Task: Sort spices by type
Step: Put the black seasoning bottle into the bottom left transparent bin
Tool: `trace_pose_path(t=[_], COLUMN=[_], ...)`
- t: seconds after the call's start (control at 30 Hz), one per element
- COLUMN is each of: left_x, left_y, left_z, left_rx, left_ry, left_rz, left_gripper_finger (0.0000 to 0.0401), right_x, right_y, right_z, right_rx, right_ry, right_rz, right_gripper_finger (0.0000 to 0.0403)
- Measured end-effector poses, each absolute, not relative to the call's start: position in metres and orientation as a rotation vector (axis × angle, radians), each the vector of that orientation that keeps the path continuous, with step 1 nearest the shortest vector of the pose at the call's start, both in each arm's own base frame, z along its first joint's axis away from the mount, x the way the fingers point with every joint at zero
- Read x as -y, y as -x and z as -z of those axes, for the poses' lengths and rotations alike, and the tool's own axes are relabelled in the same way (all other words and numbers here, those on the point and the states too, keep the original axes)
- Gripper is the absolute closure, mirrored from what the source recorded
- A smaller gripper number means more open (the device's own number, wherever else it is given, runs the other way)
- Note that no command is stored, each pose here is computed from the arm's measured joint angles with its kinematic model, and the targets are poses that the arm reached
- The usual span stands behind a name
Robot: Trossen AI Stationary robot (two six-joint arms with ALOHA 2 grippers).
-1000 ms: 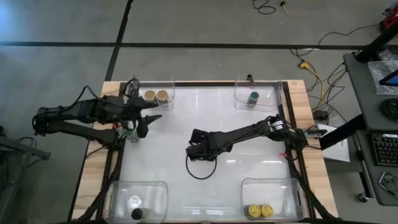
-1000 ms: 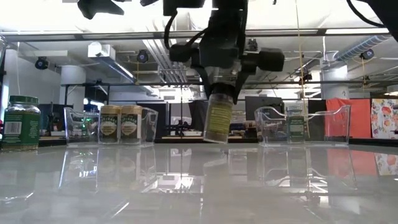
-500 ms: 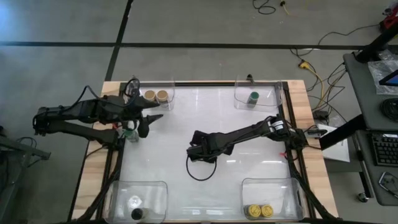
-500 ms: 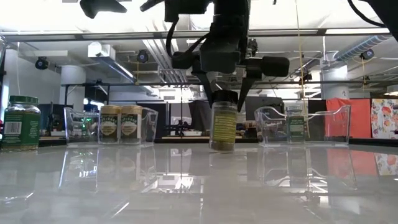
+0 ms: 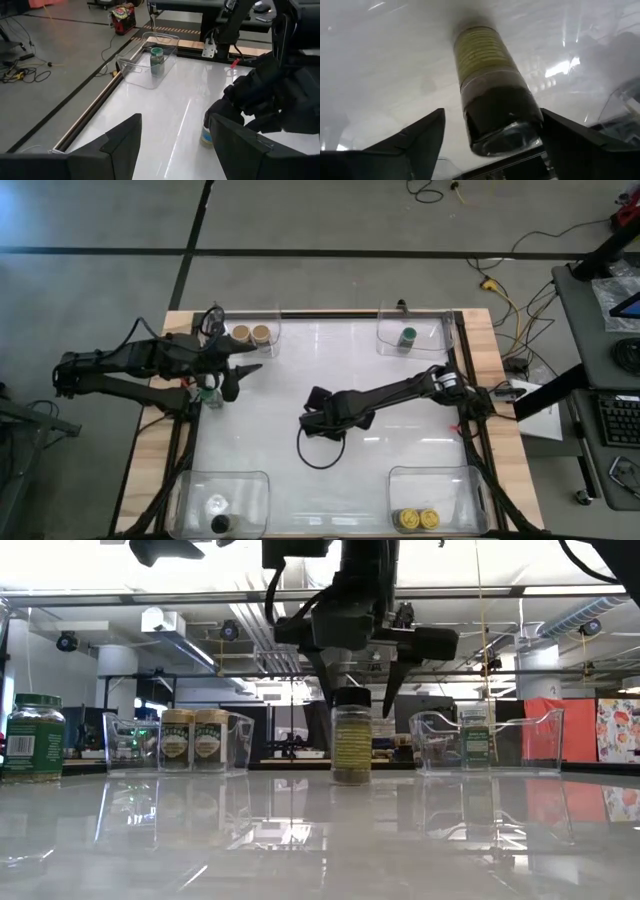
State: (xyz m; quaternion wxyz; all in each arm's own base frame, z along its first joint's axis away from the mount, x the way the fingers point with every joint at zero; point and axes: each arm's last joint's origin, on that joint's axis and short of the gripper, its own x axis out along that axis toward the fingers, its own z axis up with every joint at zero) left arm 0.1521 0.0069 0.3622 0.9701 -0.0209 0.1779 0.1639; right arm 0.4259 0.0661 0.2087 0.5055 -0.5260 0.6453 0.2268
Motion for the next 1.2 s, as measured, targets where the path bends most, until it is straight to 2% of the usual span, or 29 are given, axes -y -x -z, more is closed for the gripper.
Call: trace_pose_path(t=[0.23,0.33,0.43,0.57,0.7,0.83,1.0,1.2], left_x=[-0.007,-0.007,-0.006,0.001,0.002,0.002,0.002,0.003], left_y=[-0.15,-0.149,-0.147,-0.146,-0.148,-0.149,-0.148,-0.144], left_z=[-0.363,-0.364,-0.365,-0.365,-0.362,-0.361,-0.362,-0.363], left_rx=[-0.358,-0.355,-0.35,-0.35,-0.387,-0.395,-0.391,-0.384], left_ry=[0.017,0.002,0.008,0.053,0.043,0.001,-0.03,-0.033], left_rz=[-0.326,-0.322,-0.279,-0.037,-0.012,0.004,0.015,0.039], left_gripper_finger=[0.0184,0.0184,0.0184,0.0189,0.02,0.021,0.0218,0.0219], right_x=[-0.08,-0.09,-0.094,-0.087,-0.091,-0.093,-0.085,-0.065], right_y=[-0.422,-0.416,-0.408,-0.394,-0.387,-0.378,-0.373,-0.375], right_z=[-0.238,-0.255,-0.276,-0.29,-0.277,-0.243,-0.206,-0.191], right_rx=[-1.413,-1.337,-1.275,-1.236,-1.187,-1.235,-1.184,-1.135], right_ry=[1.231,1.132,0.748,0.132,-0.163,-0.394,-0.495,-0.5], right_rz=[-0.439,-0.36,-0.199,0.133,0.301,0.455,0.624,0.697], right_gripper_finger=[0.0057,0.0049,0.005,0.0061,0.0077,0.0103,0.0143,0.0172])
